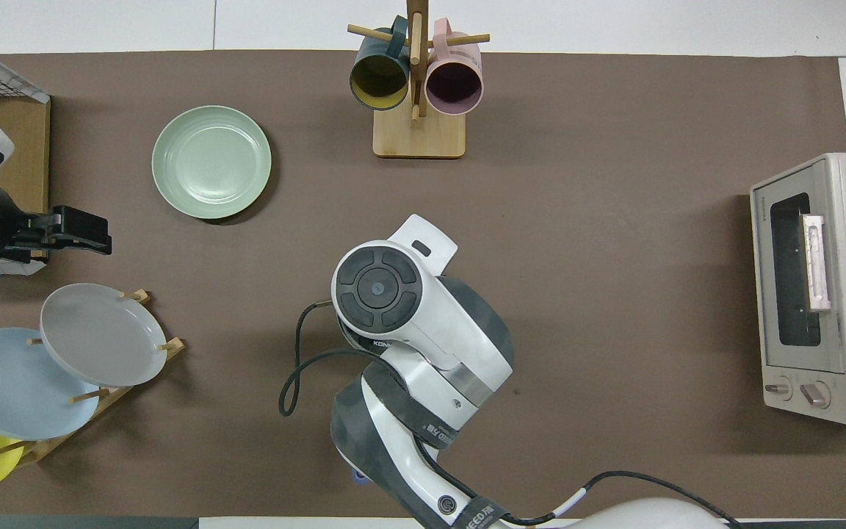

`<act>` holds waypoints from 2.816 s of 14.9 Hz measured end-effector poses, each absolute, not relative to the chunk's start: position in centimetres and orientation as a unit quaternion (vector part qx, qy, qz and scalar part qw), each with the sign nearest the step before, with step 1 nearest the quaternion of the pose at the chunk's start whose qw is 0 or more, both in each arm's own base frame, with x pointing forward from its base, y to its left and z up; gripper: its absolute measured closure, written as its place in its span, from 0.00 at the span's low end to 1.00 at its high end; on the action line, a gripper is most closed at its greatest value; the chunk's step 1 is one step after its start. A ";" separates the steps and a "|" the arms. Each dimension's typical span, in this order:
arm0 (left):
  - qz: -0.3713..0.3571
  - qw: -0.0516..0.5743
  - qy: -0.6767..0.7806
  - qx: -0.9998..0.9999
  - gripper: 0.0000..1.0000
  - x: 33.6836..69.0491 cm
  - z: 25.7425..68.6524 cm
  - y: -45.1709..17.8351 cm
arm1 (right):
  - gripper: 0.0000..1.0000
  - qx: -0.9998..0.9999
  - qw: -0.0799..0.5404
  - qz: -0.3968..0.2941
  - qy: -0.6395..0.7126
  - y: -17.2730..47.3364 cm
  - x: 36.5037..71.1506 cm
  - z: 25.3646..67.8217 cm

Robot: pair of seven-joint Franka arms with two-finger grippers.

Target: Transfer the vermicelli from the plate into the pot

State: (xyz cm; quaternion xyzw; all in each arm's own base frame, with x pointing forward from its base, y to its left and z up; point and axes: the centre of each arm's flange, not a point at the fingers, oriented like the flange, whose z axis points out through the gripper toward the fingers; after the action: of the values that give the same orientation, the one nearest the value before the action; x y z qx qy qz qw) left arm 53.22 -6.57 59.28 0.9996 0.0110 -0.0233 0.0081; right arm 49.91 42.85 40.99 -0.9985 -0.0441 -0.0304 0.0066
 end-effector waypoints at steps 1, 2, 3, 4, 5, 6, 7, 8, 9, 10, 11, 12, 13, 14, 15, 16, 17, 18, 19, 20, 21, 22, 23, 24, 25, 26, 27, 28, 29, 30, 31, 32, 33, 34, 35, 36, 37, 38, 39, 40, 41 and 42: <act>-0.023 0.008 0.011 1.000 0.00 53.2 59.3 -6.6 | 0.00 -0.999 0.004 -0.029 -0.034 41.8 50.7 41.7; -0.023 0.008 0.011 1.000 0.00 53.2 59.3 -6.6 | 0.00 -0.999 0.000 -0.027 -0.022 40.4 51.4 42.7; -0.023 0.008 0.011 1.000 0.00 53.2 59.3 -6.6 | 0.00 -1.000 -0.005 -0.023 -0.012 38.9 52.1 44.1; -0.023 0.008 0.011 1.000 0.00 53.2 59.3 -6.6 | 0.00 -1.000 -0.012 -0.017 -0.006 37.0 52.8 45.9; -0.023 0.008 0.011 1.000 0.00 53.2 59.3 -6.6 | 0.00 -1.000 -0.018 -0.012 -0.004 35.0 53.4 47.9; -0.023 0.008 0.011 1.000 0.00 53.2 59.3 -6.6 | 0.00 -1.000 -0.024 -0.006 -0.003 32.9 53.8 49.9; -0.023 0.008 0.011 1.000 0.00 53.2 59.3 -6.6 | 0.00 -1.000 -0.030 0.001 0.000 30.5 54.2 52.0; -0.023 0.008 0.011 1.000 0.00 53.2 59.3 -6.6 | 0.00 -0.999 -0.034 0.006 0.002 28.2 54.5 53.8; -0.023 0.008 0.011 1.000 0.00 53.2 59.3 -6.6 | 0.00 -0.999 -0.037 0.012 -0.001 25.8 54.6 55.6; -0.023 0.008 0.011 1.000 0.00 53.2 59.3 -6.6 | 0.00 -0.999 -0.037 0.015 -0.007 23.3 54.7 57.3; -0.023 0.008 0.011 1.000 0.00 53.2 59.3 -6.6 | 0.00 -0.999 -0.036 0.016 -0.011 20.6 54.6 59.0; -0.023 0.008 0.011 1.000 0.00 53.2 59.3 -6.6 | 0.00 -0.999 -0.035 0.017 -0.012 17.9 54.4 60.5; -0.023 0.008 0.011 1.000 0.00 53.2 59.3 -6.6 | 0.00 -0.999 -0.034 0.017 -0.012 15.6 54.1 61.9; -0.023 0.008 0.010 1.000 0.00 53.2 59.3 -6.6 | 0.00 -0.999 -0.034 0.018 -0.011 13.7 53.6 62.9; -0.023 0.008 0.010 1.000 0.00 53.2 59.3 -6.6 | 0.00 -0.999 -0.035 0.021 -0.009 12.4 53.3 63.5; -0.023 0.008 0.010 1.000 0.00 53.2 59.3 -6.6 | 0.00 -0.999 -0.035 0.025 -0.007 11.6 53.1 63.7; -0.023 0.008 0.010 1.000 0.00 53.2 59.3 -6.6 | 0.00 -0.999 -0.036 0.030 -0.003 11.1 53.0 63.5; -0.023 0.008 0.010 1.000 0.00 53.2 59.3 -6.6 | 0.00 -0.999 -0.037 0.035 0.000 10.8 53.0 63.2; -0.023 0.008 0.010 1.000 0.00 53.2 59.3 -6.7 | 0.00 -0.999 -0.037 0.039 0.003 10.4 53.1 62.8; -0.023 0.008 0.010 1.000 0.00 53.2 59.3 -6.7 | 0.00 -0.998 -0.034 0.044 0.008 9.9 53.1 62.4; -0.023 0.008 0.009 1.000 0.00 53.2 59.3 -6.7 | 0.00 -0.998 -0.025 0.048 0.017 9.1 53.3 62.2; -0.023 0.008 0.009 1.000 0.00 53.2 59.3 -6.8 | 0.00 -0.998 -0.017 0.051 0.027 8.0 53.5 62.1; -0.023 0.008 0.009 1.000 0.00 53.2 59.3 -6.8 | 0.00 -0.998 -0.012 0.052 0.035 6.9 53.6 62.1; -0.023 0.008 0.008 1.000 0.00 53.2 59.3 -6.8 | 0.00 -0.998 -0.010 0.052 0.037 6.2 53.7 62.1; -0.023 0.008 0.008 1.000 0.00 53.2 59.3 -6.9 | 0.00 -0.998 -0.010 0.052 0.032 5.9 53.7 62.1; -0.023 0.008 0.007 1.000 0.00 53.2 59.3 -7.0 | 0.00 -0.998 -0.009 0.052 0.023 6.0 53.7 62.1; -0.023 0.008 0.007 1.000 0.00 53.2 59.3 -7.0 | 0.00 -0.998 -0.009 0.052 0.017 6.1 53.7 62.1; -0.023 0.008 0.007 1.000 0.00 53.2 59.3 -7.0 | 0.00 -0.999 -0.009 0.052 0.014 6.3 53.7 62.1; -0.023 0.008 0.007 1.000 0.00 53.2 59.3 -7.0 | 0.00 -0.999 -0.010 0.052 0.011 6.4 53.7 62.1; -0.023 0.008 0.007 1.000 0.00 53.2 59.3 -7.0 | 0.00 -0.999 -0.010 0.052 0.008 6.4 53.7 62.1; -0.023 0.008 0.007 1.000 0.00 53.2 59.3 -7.0 | 0.00 -0.999 -0.010 0.052 0.006 6.4 53.7 62.1; -0.023 0.008 0.007 1.000 0.00 53.2 59.3 -7.0 | 0.00 -0.999 -0.011 0.052 0.006 6.3 53.7 62.1; -0.023 0.008 0.007 1.000 0.00 53.2 59.3 -7.0 | 0.00 -0.999 -0.013 0.051 0.006 6.2 53.7 62.1; -0.023 0.008 0.007 1.000 0.00 53.2 59.3 -7.0 | 0.00 -0.999 -0.014 0.051 0.008 6.0 53.7 62.1; -0.023 0.008 0.007 1.000 0.00 53.2 59.3 -7.0 | 0.00 -0.999 -0.014 0.051 0.010 5.8 53.8 62.1; -0.023 0.008 0.007 1.000 0.00 53.2 59.3 -7.0 | 0.00 -0.999 -0.014 0.051 0.012 5.5 53.8 62.1; -0.023 0.008 0.007 1.000 0.00 53.2 59.3 -7.0 | 0.00 -0.998 -0.014 0.051 0.014 5.3 53.8 62.1; -0.023 0.008 0.007 1.000 0.00 53.2 59.3 -7.0 | 0.00 -0.998 -0.014 0.051 0.015 5.2 53.8 62.1; -0.023 0.008 0.007 1.000 0.00 53.2 59.3 -7.0 | 0.00 -0.999 -0.014 0.050 0.015 5.1 53.8 62.2; -0.023 0.008 0.007 1.000 0.00 53.1 59.3 -7.0 | 0.00 -0.999 -0.014 0.049 0.015 5.1 53.8 62.3; -0.023 0.008 0.007 1.000 0.00 53.1 59.3 -7.0 | 0.00 -0.999 -0.013 0.048 0.016 5.1 53.9 62.4; -0.022 0.008 0.007 1.000 0.00 53.1 59.3 -7.0 | 0.00 -0.999 -0.013 0.047 0.016 5.1 53.9 62.5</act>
State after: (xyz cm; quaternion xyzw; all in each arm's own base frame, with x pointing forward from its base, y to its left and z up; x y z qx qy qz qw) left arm 53.14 -7.04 59.34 0.9997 0.0066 -0.0225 0.0078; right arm 53.85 5.10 62.52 -0.9987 0.0157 0.0468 -0.0132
